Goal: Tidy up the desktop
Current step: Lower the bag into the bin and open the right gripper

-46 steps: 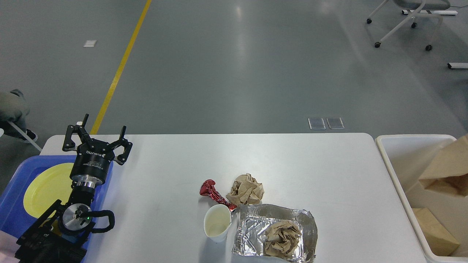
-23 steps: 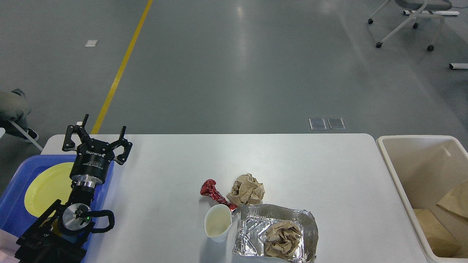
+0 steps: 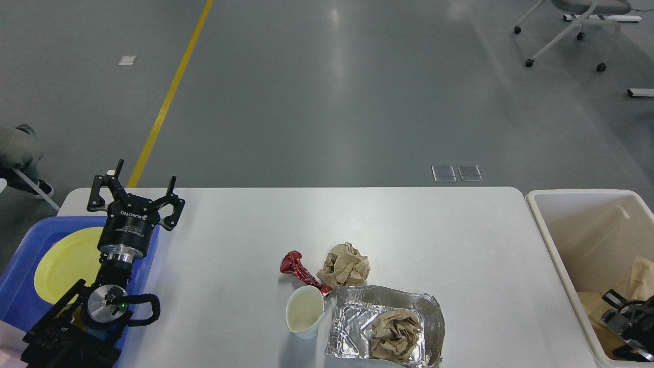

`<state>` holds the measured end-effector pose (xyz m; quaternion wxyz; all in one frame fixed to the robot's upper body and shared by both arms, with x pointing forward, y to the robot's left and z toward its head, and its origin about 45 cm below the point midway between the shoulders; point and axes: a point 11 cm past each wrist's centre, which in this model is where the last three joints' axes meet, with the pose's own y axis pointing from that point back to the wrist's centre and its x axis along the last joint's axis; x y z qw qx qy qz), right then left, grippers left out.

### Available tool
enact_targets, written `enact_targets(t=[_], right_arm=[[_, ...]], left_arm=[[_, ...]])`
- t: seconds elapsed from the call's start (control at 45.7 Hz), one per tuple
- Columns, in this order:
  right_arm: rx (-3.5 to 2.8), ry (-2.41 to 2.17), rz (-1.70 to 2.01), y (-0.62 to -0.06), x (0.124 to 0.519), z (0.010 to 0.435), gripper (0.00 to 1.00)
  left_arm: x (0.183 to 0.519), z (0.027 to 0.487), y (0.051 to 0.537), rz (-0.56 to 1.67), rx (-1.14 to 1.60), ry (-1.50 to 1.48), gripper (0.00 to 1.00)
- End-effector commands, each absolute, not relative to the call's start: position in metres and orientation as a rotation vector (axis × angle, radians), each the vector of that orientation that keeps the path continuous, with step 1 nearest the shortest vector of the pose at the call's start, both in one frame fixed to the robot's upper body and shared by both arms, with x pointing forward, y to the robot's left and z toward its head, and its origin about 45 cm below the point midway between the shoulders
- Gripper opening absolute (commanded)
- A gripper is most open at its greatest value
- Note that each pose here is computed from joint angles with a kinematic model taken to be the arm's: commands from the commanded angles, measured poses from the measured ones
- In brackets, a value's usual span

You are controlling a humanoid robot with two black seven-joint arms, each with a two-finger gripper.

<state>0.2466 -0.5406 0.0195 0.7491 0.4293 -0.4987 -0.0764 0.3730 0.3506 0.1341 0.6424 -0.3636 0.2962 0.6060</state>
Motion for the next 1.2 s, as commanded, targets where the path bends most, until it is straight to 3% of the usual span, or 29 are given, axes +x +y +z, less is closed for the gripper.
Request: enact_targets(t=[0.0,0.328,0.416,0.438,0.46,0.898,1.182], right_arm=[[0.965,-1.073,-0.168,-0.525,0.248,0.010,0.00],[0.933,-1.094,-0.140,-0.533,0.249,0.016,0.00],[0.876,-1.165,-0.071,-0.538,0.254,0.024,0.75],[0.859,-1.185,-0.049,-0.540,0.255,0.026,0.91],[0.845,-1.201,-0.031,-0.541,0.256,0.028,1.00],[0.872,-1.188,-0.036,-0.541,0.266,0.037,1.00],[1.057,-0.917,-0.039,-0.536,0.339,0.130,1.00]], left_arm=[[0.373,0.134,0.351,1.381,-0.828,0.675,0.99],[0.373,0.134,0.351,1.381,-0.830,0.675,0.99],[0.373,0.134,0.351,1.381,-0.828,0.675,0.99],[0.373,0.134,0.351,1.381,-0.828,0.675,0.99],[0.373,0.134,0.351,1.381,-0.828,0.675,0.99],[0.373,0.134,0.351,1.381,-0.828,0.675,0.99],[0.373,0.135,0.350,1.380,-0.829,0.674,0.99]])
